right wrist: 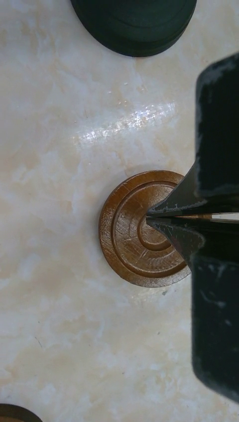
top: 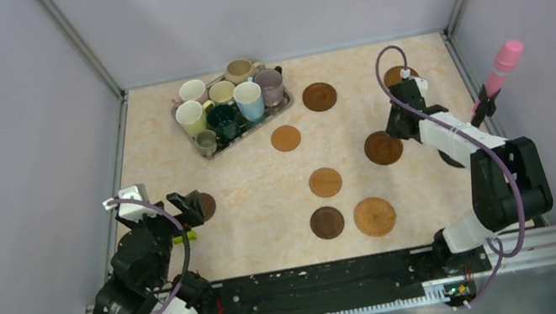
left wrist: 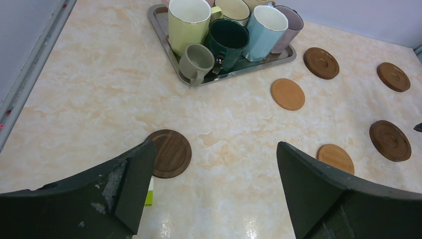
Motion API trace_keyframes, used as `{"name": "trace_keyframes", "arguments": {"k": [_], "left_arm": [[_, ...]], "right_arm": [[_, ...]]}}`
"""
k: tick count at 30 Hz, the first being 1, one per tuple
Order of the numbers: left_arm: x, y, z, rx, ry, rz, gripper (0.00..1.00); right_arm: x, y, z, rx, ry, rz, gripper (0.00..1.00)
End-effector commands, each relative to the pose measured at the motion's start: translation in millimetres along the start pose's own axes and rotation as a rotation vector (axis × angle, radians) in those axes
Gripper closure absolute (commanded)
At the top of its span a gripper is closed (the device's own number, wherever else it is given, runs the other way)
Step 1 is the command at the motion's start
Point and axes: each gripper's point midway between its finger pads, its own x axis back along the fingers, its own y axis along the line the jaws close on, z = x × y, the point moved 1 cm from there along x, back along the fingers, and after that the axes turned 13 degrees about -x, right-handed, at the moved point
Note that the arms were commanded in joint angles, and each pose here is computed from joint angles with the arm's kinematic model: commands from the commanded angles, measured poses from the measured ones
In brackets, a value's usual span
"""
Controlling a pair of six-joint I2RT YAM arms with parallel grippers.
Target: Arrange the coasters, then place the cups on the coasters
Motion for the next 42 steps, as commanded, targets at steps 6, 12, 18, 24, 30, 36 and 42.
{"name": "trace_keyframes", "arguments": {"k": [6,12,18,24,30,36,42], "left_arm": [[-4,-7,-3,0.006,-0.008,0.027,0.04],[-2,-4,-3,0.012,-0.011,0.013,0.04],[1,-1,-6,0.025,-0.030,0.008,0.04],[1,-3,-6,0.024,-0.031,0.016,0.04],[0,-3,-6,0.020,-0.029,0.017,0.04],[-2,-5,-4,0.012,-0.019,0.018,0.04],[-4,-9,-3,0.003,-0.008,0.035,0.04]], "right_arm": [[-19,0,10,0.013,0.035,-0.021,1.00],[-24,3,22,0.006,0.087,-0.044,1.00],[-24,0,39,-0.007,0.143,-0.059,1.00],[-24,-3,54,-0.019,0.189,-0.070,1.00],[-22,2,72,-0.047,0.270,-0.104,1.00],[-14,-1,86,-0.054,0.349,-0.085,1.00],[-6,-18,111,-0.033,0.436,-0.045,1.00]]}}
